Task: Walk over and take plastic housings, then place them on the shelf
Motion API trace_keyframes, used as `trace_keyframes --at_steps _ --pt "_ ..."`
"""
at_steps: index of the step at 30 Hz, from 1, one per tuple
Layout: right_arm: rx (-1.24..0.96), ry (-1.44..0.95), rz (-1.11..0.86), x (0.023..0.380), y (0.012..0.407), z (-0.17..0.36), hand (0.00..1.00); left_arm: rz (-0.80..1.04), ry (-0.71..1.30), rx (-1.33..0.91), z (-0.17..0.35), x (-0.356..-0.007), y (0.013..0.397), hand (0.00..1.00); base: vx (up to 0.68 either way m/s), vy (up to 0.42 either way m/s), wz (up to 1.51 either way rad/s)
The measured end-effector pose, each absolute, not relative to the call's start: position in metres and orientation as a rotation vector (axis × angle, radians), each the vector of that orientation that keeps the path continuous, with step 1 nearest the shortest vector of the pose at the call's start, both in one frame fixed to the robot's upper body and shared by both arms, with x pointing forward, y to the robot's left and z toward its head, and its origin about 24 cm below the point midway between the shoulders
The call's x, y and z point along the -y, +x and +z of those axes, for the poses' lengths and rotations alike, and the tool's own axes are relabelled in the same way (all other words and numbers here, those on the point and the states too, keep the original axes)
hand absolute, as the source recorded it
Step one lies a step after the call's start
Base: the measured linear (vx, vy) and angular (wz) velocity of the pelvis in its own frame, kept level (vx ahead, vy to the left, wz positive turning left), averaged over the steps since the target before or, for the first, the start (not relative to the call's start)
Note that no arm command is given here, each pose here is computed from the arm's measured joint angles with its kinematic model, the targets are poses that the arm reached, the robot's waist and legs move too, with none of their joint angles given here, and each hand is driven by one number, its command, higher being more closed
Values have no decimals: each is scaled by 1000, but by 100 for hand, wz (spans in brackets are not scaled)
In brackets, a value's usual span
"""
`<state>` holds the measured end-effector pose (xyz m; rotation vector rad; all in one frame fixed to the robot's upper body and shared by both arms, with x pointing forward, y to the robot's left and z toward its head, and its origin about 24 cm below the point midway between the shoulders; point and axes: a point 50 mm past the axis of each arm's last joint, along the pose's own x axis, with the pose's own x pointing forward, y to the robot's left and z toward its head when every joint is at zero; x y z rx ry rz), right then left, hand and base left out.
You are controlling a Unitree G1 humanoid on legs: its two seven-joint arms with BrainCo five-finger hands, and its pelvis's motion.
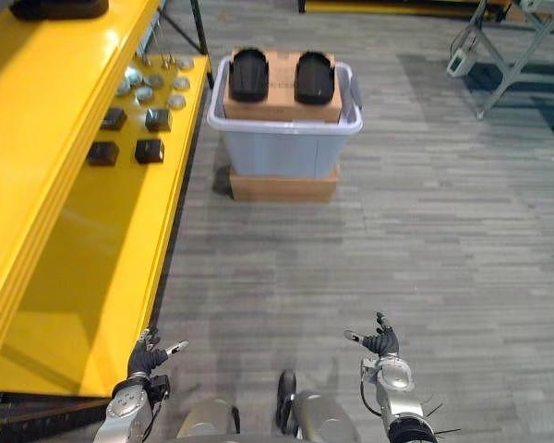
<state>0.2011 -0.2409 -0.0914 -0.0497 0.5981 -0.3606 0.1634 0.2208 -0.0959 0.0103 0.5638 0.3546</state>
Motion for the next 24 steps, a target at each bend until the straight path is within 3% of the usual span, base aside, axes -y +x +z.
trace_keyframes --at_steps 5,16,24 --pt "-616 -13 -458 256 194 -94 0 351 -10 -565 -97 -214 164 0 437 102 -19" --pt "-710 42 -437 232 171 -114 0 366 -19 -612 -105 -214 151 0 555 167 -30" --pt "-746 26 -406 224 164 -120 0 388 -9 -659 -111 -222 140 0 395 -86 30"
